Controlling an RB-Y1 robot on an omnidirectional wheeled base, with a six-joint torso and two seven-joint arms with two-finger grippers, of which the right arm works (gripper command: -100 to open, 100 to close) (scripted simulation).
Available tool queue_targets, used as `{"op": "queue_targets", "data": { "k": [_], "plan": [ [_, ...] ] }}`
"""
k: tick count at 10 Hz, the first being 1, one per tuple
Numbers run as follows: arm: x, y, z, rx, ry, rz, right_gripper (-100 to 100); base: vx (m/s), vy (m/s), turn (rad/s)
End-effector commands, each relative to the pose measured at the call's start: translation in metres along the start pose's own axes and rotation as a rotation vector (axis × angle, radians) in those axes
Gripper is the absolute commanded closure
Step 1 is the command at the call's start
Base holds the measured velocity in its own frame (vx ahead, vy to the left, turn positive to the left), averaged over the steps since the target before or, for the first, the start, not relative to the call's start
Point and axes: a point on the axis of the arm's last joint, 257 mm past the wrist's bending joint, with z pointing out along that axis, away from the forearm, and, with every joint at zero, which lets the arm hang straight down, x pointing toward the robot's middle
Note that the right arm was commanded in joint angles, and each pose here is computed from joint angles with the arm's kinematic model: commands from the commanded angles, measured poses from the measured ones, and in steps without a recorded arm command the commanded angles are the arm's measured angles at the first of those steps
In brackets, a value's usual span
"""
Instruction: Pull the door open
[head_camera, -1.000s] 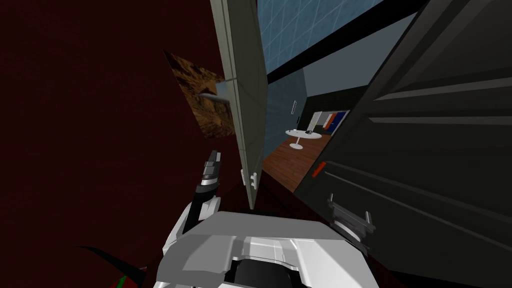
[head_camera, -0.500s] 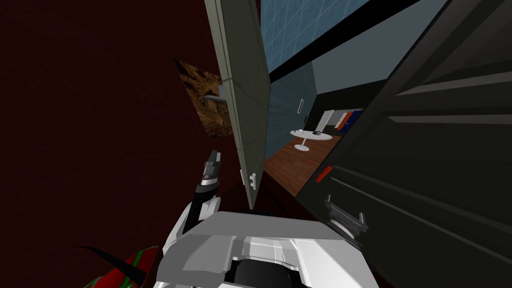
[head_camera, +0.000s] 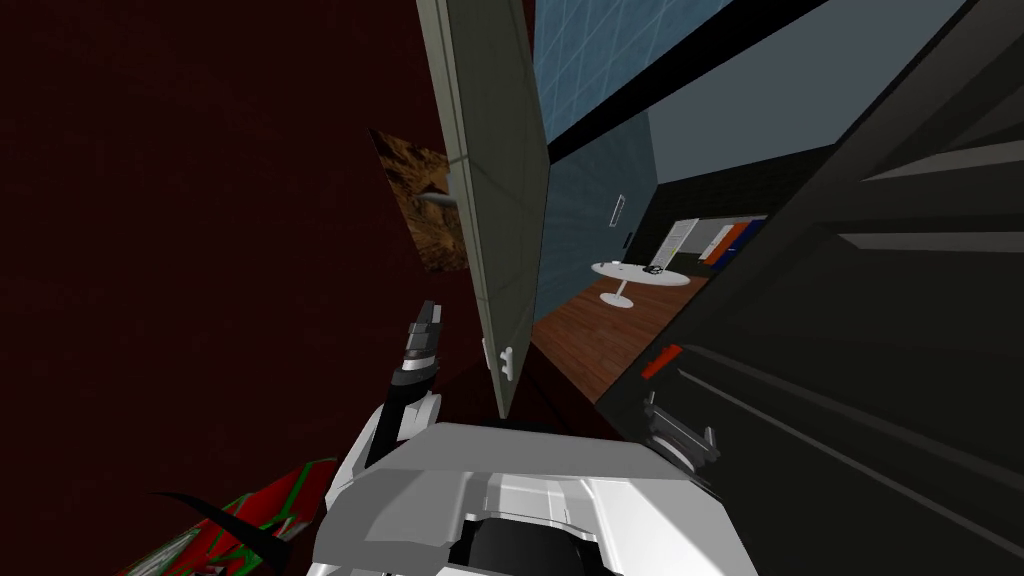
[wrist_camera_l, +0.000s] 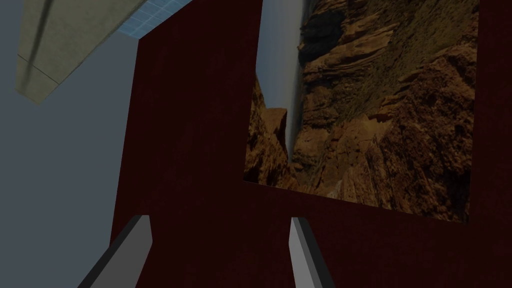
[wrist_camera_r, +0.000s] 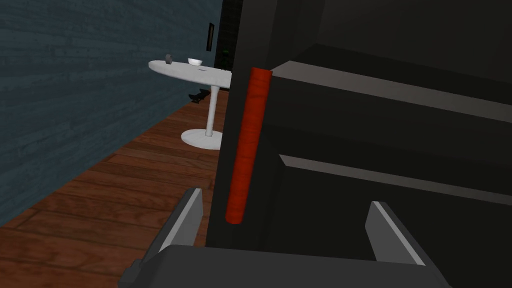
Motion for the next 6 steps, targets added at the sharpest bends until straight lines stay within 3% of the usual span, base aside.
{"op": "queue_targets", "data": {
  "k": [1,6],
  "plan": [
    [-0.006,-0.001,0.0008,-0.003,-0.011,0.012,-100,-0.015,-0.082,0.055],
    [-0.033,-0.006,-0.0005,-0.021,-0.073,0.077,-100,0.005,-0.068,0.118]
  ]
}}
